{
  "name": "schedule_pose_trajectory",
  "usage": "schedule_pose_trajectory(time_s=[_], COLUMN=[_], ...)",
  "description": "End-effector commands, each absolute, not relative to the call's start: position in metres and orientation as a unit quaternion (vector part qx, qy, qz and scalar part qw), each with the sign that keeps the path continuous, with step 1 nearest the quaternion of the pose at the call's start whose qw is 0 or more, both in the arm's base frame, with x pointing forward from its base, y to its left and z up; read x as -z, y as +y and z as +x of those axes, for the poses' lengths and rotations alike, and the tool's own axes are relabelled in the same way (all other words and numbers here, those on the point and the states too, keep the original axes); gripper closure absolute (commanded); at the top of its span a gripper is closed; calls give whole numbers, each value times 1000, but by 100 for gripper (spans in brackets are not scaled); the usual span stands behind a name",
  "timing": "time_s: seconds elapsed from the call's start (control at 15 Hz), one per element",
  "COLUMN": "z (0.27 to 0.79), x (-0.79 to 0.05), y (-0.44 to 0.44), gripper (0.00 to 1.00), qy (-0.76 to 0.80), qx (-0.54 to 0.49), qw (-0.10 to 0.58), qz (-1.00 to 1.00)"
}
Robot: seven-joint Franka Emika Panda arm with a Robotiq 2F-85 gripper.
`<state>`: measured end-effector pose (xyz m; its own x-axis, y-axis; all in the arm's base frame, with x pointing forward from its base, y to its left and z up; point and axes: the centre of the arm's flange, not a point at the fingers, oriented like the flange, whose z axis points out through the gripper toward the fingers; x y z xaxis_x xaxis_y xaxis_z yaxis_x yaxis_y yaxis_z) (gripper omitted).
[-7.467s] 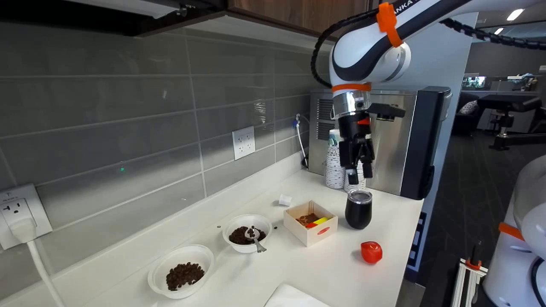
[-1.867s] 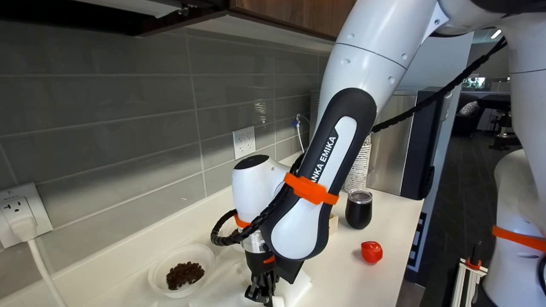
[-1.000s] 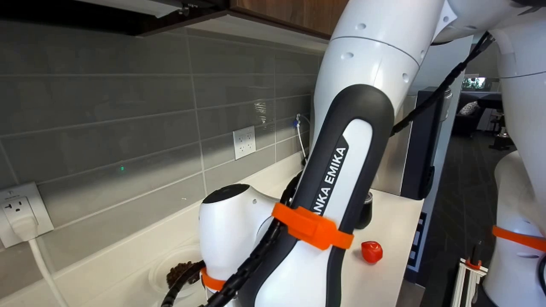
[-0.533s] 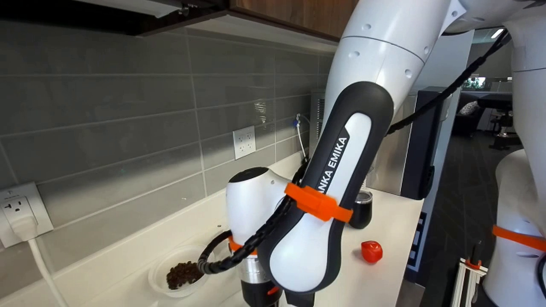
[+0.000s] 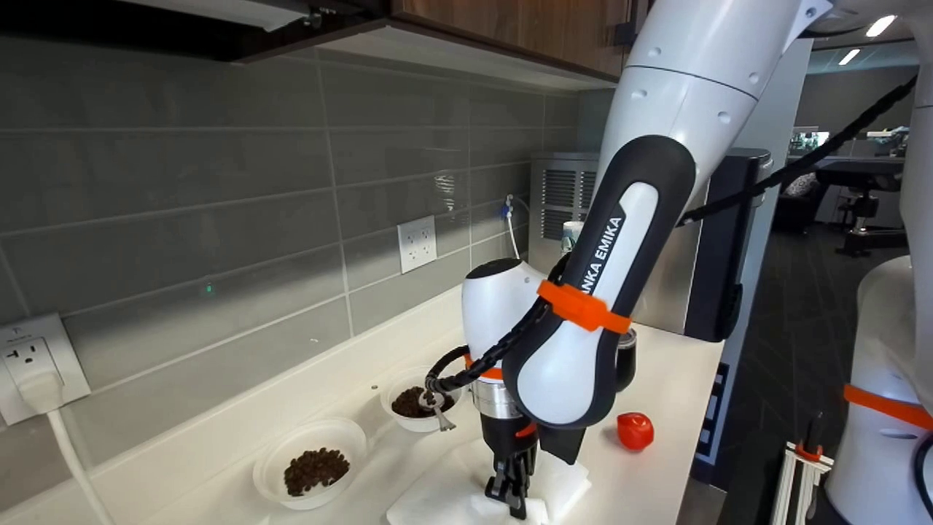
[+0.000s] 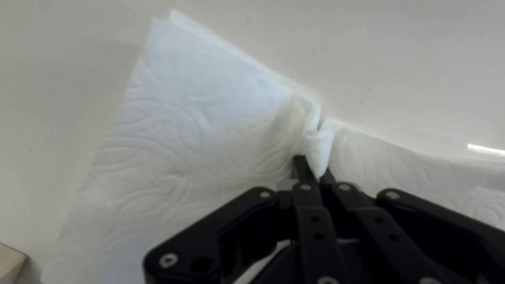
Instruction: Use the paper towel to clean the surface
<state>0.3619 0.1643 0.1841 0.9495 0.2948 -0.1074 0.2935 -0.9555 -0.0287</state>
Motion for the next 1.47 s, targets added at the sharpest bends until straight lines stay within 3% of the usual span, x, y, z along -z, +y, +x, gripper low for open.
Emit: schedule_pose_trajectory(time_s=[0.0,0.73,1.4], z=[355,293,318], x=[-177,-170,-176], y=[176,343,217], gripper=[99,99,99], qy=[-149,-364,-251], qx=[-50,-73,-65], qw=[16,44,-45], qz=[-987,-928,-965])
